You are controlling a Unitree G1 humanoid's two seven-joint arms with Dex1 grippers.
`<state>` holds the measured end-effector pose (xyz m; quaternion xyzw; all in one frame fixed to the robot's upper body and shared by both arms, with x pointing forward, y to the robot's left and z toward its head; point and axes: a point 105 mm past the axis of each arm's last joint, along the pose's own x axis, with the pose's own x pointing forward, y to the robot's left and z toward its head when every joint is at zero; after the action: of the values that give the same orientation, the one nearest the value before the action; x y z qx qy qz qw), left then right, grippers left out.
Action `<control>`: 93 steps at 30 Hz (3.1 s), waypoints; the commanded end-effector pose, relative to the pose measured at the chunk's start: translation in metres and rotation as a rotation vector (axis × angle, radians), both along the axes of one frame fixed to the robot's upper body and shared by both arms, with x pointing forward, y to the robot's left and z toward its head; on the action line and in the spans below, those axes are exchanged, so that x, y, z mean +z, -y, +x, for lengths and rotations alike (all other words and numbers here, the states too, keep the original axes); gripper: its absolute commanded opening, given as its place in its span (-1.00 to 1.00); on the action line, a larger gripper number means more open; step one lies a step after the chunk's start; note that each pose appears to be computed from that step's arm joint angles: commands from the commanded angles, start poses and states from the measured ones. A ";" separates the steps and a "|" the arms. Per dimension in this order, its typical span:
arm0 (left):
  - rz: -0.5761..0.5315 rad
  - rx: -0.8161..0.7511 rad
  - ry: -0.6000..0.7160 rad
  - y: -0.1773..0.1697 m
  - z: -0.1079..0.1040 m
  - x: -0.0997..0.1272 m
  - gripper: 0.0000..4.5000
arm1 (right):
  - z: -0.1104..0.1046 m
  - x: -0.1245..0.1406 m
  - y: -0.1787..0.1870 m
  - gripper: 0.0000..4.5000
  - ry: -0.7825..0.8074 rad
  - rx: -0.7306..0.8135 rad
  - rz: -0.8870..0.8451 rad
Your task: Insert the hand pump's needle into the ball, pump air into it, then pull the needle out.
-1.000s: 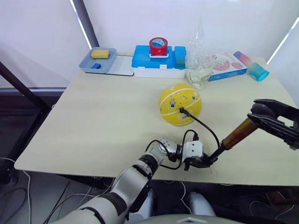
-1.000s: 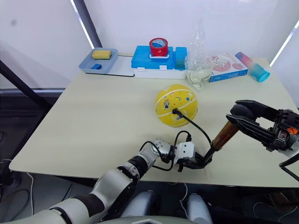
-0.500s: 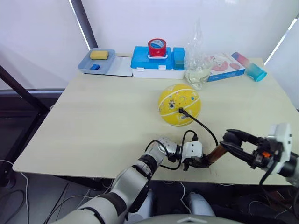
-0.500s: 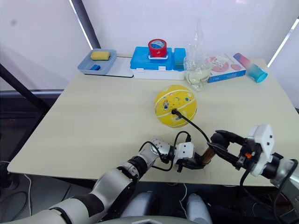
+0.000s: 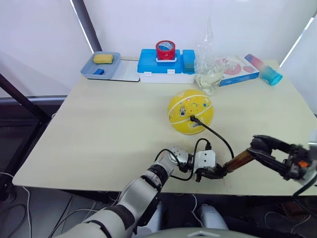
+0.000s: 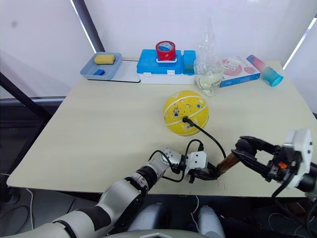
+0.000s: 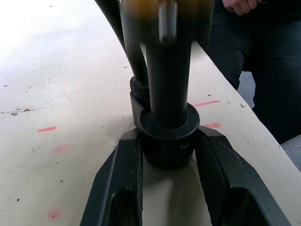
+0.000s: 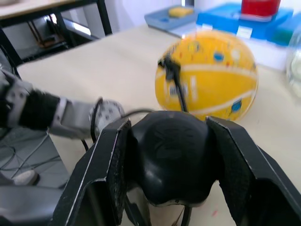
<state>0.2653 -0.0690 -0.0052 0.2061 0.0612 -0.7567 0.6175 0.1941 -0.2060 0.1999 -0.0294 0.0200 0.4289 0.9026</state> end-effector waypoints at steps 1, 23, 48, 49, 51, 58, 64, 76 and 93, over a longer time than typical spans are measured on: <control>0.073 -0.042 -0.041 -0.007 -0.013 -0.018 -0.51 | 0.000 0.045 0.013 -0.10 0.149 -0.063 0.005; 0.068 -0.040 -0.049 -0.004 -0.015 -0.019 -0.51 | 0.003 -0.062 -0.004 -0.10 -0.131 -0.043 -0.100; 0.074 -0.055 -0.045 -0.004 -0.015 -0.018 -0.51 | -0.001 0.093 0.010 -0.10 0.312 -0.092 0.074; 0.073 -0.054 -0.045 -0.004 -0.015 -0.018 -0.51 | -0.002 0.095 0.009 -0.10 0.307 -0.090 0.065; 0.073 -0.054 -0.045 -0.004 -0.015 -0.018 -0.51 | -0.002 0.091 0.006 -0.10 0.276 -0.078 0.051; 0.073 -0.053 -0.044 -0.004 -0.014 -0.017 -0.51 | 0.002 0.028 -0.002 -0.10 0.014 -0.045 -0.051; 0.073 -0.053 -0.045 -0.004 -0.015 -0.018 -0.51 | 0.008 -0.027 -0.006 -0.10 -0.103 -0.041 -0.065; 0.077 -0.047 -0.044 -0.006 -0.013 -0.018 -0.51 | 0.011 -0.031 -0.011 -0.10 -0.019 -0.041 -0.041; 0.077 -0.057 -0.040 -0.005 -0.014 -0.017 -0.51 | -0.007 0.084 0.008 -0.10 0.182 -0.055 0.026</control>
<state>0.2644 -0.0698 -0.0057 0.2051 0.0630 -0.7582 0.6157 0.1889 -0.2036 0.2578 -0.0318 -0.0146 0.4314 0.9015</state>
